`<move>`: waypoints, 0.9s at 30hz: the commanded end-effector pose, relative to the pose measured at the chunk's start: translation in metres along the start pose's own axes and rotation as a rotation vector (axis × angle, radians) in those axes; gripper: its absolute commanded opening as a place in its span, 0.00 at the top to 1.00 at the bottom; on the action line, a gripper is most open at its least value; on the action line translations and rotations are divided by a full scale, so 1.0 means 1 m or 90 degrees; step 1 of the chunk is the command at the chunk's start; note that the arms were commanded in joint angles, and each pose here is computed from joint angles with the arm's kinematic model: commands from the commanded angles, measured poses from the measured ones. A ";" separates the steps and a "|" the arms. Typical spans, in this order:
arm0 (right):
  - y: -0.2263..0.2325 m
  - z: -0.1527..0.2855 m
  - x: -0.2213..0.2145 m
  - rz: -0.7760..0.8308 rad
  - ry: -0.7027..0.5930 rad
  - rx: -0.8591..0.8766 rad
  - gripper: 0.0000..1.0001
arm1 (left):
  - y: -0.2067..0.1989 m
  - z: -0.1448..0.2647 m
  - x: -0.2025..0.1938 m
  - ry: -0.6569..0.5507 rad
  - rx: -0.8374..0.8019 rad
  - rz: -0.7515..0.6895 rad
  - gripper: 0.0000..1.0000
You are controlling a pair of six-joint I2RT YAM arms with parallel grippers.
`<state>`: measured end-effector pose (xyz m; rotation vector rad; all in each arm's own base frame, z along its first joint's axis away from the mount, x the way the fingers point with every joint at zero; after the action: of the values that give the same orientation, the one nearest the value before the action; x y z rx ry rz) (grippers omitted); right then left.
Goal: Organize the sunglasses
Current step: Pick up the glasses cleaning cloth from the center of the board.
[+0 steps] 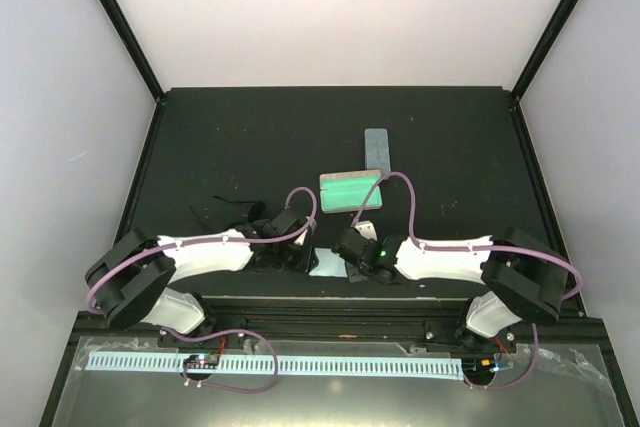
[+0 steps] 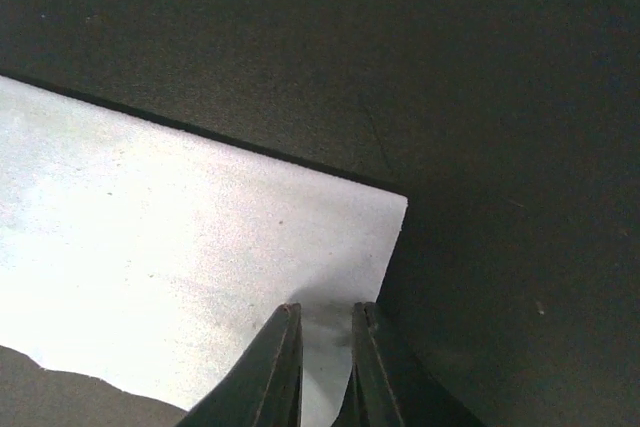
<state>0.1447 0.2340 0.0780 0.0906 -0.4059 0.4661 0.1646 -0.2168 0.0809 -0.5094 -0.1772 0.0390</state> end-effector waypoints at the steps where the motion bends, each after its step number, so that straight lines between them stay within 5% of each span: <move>1: 0.005 -0.003 -0.001 -0.002 0.012 0.008 0.85 | 0.010 -0.007 -0.005 0.016 0.047 0.021 0.72; 8: 0.004 -0.005 -0.002 -0.006 0.012 0.001 0.99 | 0.012 -0.009 -0.005 0.014 0.061 0.027 0.77; 14: 0.005 -0.003 0.000 -0.007 0.001 0.008 0.99 | 0.013 -0.012 -0.006 0.019 0.064 0.026 0.82; 19: 0.004 0.002 0.002 -0.014 -0.015 0.010 0.99 | 0.012 -0.010 -0.005 0.008 0.065 0.028 0.97; 27: 0.001 0.009 0.006 -0.008 -0.027 -0.007 0.94 | 0.007 -0.001 -0.003 -0.012 0.050 0.021 0.98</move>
<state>0.1457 0.2381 0.0815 0.1136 -0.4215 0.4548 0.1691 -0.2186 0.0780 -0.4794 -0.1971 0.0766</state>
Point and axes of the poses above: each gripper's point midway between its finger pads, its own z axis back along the fingers, its own y axis along the line the jaws close on, x = y × z, the point moved 7 cm from there along z, back along the fingers, and after that the axes turned 14 degrees about z, right-handed, at the moved point
